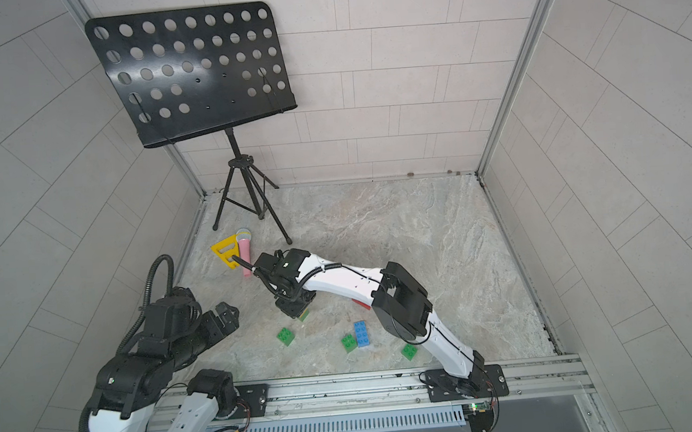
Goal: Assemble the letter r with lego
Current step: Assemble the lego brick with the lego brick.
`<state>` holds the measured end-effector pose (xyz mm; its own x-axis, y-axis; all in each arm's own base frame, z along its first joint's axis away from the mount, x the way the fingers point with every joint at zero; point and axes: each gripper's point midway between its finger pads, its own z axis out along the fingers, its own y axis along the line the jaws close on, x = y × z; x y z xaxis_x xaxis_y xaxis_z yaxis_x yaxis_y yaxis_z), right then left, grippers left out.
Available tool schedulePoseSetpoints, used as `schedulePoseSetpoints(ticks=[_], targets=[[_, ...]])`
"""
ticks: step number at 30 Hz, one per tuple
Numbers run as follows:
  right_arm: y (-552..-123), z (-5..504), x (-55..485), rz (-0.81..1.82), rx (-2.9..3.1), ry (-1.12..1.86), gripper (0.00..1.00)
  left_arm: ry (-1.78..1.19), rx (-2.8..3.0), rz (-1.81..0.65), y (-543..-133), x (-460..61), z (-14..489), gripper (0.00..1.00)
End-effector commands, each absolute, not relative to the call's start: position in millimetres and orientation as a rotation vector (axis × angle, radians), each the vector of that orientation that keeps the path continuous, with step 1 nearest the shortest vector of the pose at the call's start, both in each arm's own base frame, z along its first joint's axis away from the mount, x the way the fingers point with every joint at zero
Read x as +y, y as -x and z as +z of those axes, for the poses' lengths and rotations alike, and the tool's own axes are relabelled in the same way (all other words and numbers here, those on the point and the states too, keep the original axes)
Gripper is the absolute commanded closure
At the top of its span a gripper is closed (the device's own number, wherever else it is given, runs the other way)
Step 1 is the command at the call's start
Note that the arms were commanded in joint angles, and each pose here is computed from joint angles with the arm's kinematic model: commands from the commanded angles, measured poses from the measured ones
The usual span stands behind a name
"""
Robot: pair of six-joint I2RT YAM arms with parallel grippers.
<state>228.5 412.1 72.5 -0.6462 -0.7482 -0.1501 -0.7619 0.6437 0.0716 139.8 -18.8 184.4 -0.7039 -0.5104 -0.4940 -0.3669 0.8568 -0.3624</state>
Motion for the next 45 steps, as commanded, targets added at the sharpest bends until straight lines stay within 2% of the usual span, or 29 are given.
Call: schedulePoseSetpoints(ticks=[1,12,18,25,34,35,37,45], targets=[[-183.2,-11.4,326.4,-0.235,3.111,1.347,1.0,0.619,2.424,-0.317,-140.1,-19.2,182.7,0.0],[-177.3,-0.6,303.6,-0.273,3.138,1.288,1.0,0.615,2.435,-0.329,-141.0,-21.5,180.5,0.0],[-178.6,-3.4,310.0,-0.206,3.156,1.228,0.99,0.619,2.44,-0.327,-142.2,-21.8,179.8,0.0],[-193.3,11.7,317.5,-0.167,3.106,1.137,0.73,0.625,2.448,-0.321,-142.8,-21.4,178.3,0.0],[-204.6,37.2,329.0,-0.032,3.064,1.058,0.47,0.627,2.448,-0.324,-142.9,-21.9,178.0,0.0],[-205.3,40.3,330.4,-0.019,3.06,1.045,0.41,0.625,2.448,-0.325,-142.9,-22.0,178.1,0.0],[-207.3,45.6,332.9,0.004,3.049,1.024,0.38,0.626,2.452,-0.327,-142.8,-22.4,177.3,0.0],[-222.3,81.2,333.8,0.081,2.957,0.918,0.37,0.619,2.459,-0.333,-143.5,-23.9,176.6,0.0]])
